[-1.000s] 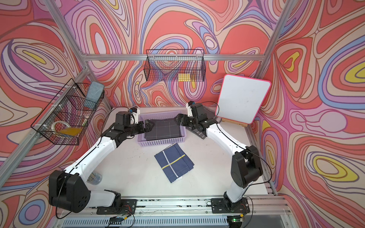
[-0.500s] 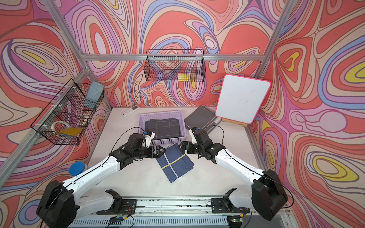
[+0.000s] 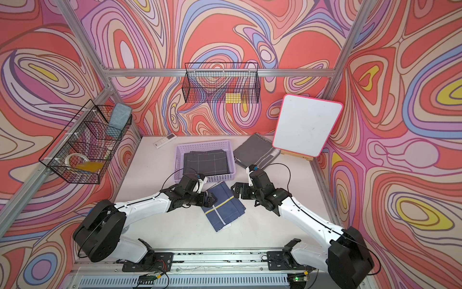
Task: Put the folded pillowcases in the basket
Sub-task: Adjust the pillowcase at the center of the board, then pick up the pillowcase at the center of the board.
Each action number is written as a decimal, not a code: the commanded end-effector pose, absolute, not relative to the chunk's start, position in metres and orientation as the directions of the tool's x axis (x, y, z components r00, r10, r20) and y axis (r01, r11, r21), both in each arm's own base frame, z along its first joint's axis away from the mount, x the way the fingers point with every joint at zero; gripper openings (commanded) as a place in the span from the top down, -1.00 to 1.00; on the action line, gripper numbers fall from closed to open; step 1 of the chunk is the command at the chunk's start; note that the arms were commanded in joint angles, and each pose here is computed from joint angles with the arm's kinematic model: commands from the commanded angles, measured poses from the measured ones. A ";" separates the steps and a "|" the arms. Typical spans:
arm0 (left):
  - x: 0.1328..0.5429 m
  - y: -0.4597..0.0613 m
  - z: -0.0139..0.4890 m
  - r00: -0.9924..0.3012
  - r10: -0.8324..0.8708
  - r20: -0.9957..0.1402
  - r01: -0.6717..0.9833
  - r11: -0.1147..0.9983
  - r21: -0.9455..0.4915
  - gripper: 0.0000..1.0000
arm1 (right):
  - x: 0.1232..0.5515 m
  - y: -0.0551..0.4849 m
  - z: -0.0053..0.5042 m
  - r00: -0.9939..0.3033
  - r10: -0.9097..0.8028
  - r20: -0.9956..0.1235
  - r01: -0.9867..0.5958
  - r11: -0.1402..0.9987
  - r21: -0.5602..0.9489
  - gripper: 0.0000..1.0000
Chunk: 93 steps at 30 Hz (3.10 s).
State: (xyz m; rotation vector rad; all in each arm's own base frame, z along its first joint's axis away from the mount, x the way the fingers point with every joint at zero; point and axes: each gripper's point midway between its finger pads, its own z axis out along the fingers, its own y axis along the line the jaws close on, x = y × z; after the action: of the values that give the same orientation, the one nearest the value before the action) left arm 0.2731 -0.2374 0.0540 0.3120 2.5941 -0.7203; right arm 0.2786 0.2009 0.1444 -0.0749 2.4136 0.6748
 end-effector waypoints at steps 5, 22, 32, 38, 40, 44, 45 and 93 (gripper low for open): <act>0.279 -0.231 0.044 -0.878 0.124 -0.462 0.318 0.873 -0.370 -0.98 | 0.278 0.192 0.147 -0.784 0.127 -0.608 -0.194 0.880 0.434 -0.97; 0.212 -0.201 0.007 -0.950 0.097 -0.298 0.187 0.939 -0.290 -0.98 | 0.276 0.191 0.154 -0.776 0.135 -0.616 -0.196 0.877 0.439 -0.97; 0.156 -0.217 0.000 -0.964 0.106 -0.244 0.176 0.942 -0.286 -0.98 | 0.274 0.179 0.157 -0.758 0.166 -0.631 -0.161 0.890 0.427 -0.96; 0.130 -0.242 0.007 -0.963 0.130 -0.236 0.208 0.916 -0.343 -0.98 | 0.272 0.159 0.154 -0.747 0.224 -0.626 -0.058 0.916 0.397 -0.96; 0.125 -0.256 0.016 -0.954 0.156 -0.258 0.246 0.895 -0.371 -0.98 | 0.270 0.155 0.151 -0.754 0.229 -0.615 -0.035 0.922 0.385 -0.97; 0.123 -0.276 0.030 -0.941 0.178 -0.289 0.291 0.861 -0.418 -0.98 | 0.264 0.153 0.142 -0.790 0.221 -0.571 -0.008 0.929 0.369 -0.97; 0.125 -0.277 0.034 -0.938 0.175 -0.300 0.294 0.859 -0.419 -0.98 | 0.262 0.153 0.138 -0.802 0.216 -0.556 -0.001 0.931 0.364 -0.97; 0.252 -0.240 0.028 -0.911 0.109 -0.398 0.218 0.946 -0.240 -0.44 | 0.271 0.194 0.029 -0.969 -0.024 -0.246 -0.088 0.963 0.255 -0.06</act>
State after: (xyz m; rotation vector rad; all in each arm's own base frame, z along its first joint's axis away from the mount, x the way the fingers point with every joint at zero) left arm 0.2442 -0.2317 0.0256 0.2250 2.7297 -0.3609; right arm 0.2610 0.1883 0.0253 -0.0726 2.8983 0.3723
